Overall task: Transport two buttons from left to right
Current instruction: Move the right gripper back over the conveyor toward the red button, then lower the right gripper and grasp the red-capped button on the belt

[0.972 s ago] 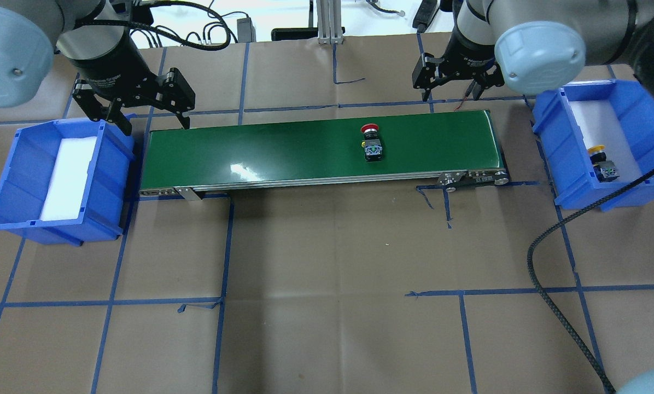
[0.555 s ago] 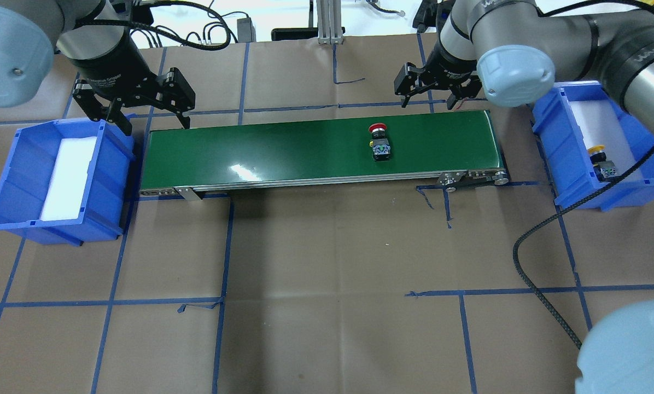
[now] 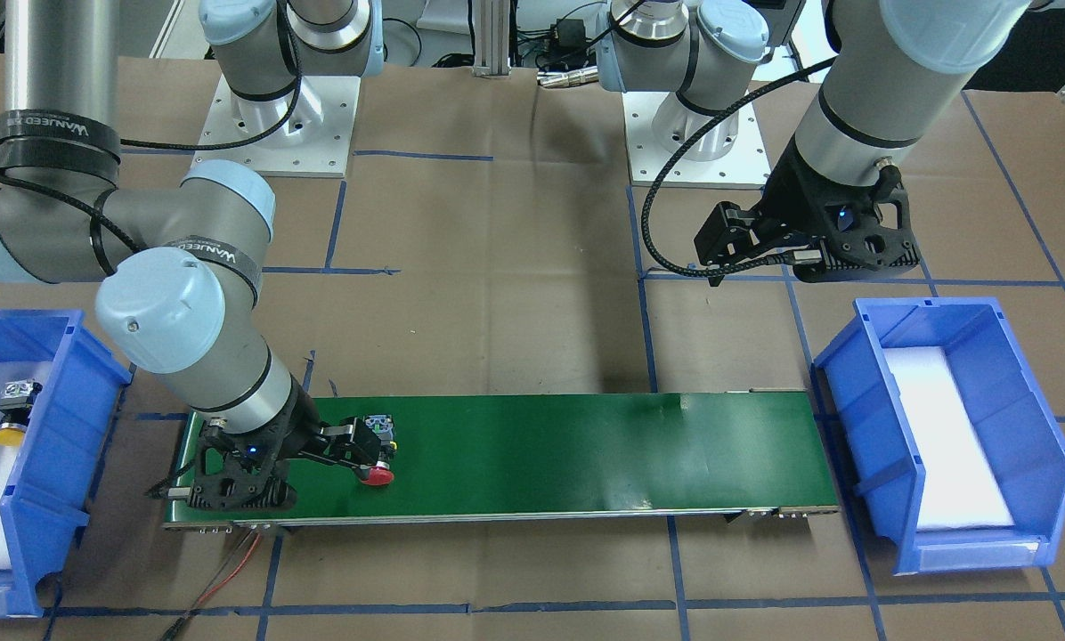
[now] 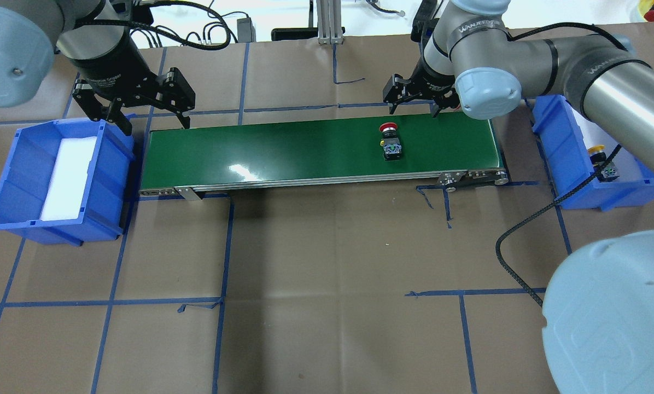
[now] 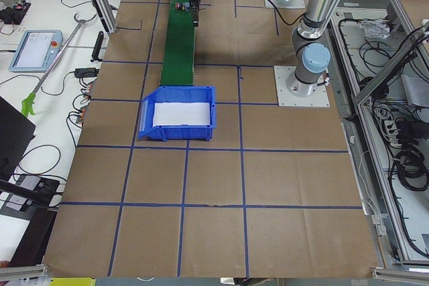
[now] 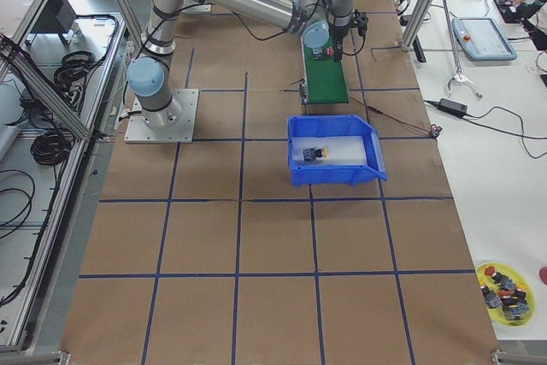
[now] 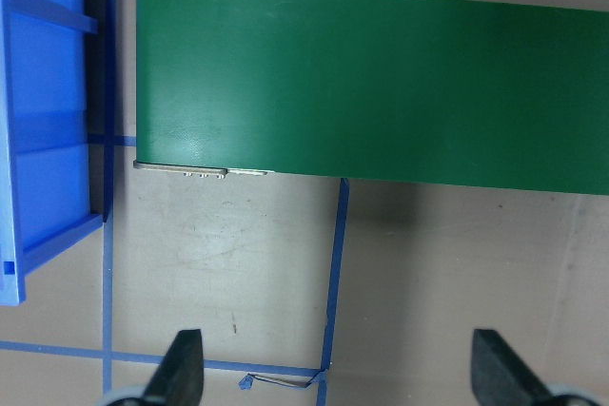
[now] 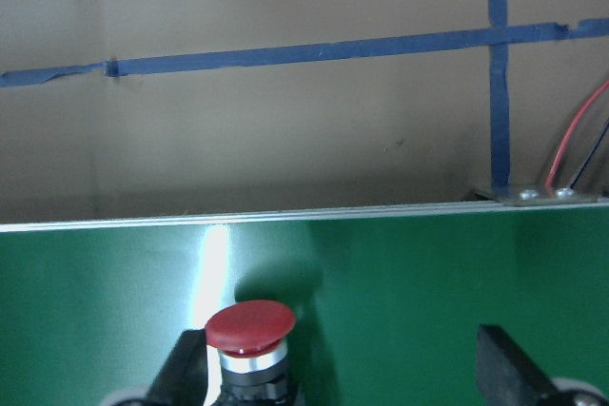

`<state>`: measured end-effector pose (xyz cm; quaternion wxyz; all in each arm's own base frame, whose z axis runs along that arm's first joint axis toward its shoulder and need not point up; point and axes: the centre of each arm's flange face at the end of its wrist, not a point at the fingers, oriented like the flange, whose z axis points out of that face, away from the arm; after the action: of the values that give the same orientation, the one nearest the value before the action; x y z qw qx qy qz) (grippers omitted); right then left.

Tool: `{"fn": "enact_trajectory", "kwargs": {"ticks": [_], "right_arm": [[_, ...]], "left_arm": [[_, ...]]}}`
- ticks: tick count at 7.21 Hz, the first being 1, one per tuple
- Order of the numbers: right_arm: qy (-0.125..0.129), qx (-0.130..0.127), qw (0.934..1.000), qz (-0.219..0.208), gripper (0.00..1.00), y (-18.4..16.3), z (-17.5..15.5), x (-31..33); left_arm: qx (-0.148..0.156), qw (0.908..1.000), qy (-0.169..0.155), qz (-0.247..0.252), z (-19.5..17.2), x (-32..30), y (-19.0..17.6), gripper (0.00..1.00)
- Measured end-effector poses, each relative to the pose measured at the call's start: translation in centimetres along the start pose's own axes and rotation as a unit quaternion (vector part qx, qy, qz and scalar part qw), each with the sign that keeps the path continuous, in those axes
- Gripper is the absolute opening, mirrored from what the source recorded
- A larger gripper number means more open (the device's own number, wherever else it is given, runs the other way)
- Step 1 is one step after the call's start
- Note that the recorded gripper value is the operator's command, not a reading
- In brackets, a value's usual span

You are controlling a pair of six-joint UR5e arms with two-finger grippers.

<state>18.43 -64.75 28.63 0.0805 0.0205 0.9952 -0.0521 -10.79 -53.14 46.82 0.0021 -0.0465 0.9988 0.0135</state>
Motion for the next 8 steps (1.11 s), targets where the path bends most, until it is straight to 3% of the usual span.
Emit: {"fn": "enact_trajectory", "kwargs": {"ticks": [3, 6, 7, 8], "right_arm": [[0.002, -0.024, 0.9997, 0.001, 0.98, 1.9, 2.3, -0.9], [0.012, -0.037, 0.9992, 0.002, 0.24, 2.8, 3.5, -0.4], [0.017, -0.037, 0.9992, 0.001, 0.08, 2.7, 3.5, -0.2], [0.035, -0.034, 0.9988, -0.003, 0.06, 2.6, 3.4, 0.1]], "left_arm": [[0.0, 1.0, 0.0, -0.001, 0.0, 0.0, 0.0, 1.0], [0.0, 1.0, 0.0, -0.001, 0.1, 0.0, 0.0, 1.0], [0.0, 1.0, 0.0, -0.001, 0.1, 0.0, 0.0, 1.0], [0.0, 1.0, 0.0, -0.001, 0.0, 0.0, -0.1, 1.0]]}}
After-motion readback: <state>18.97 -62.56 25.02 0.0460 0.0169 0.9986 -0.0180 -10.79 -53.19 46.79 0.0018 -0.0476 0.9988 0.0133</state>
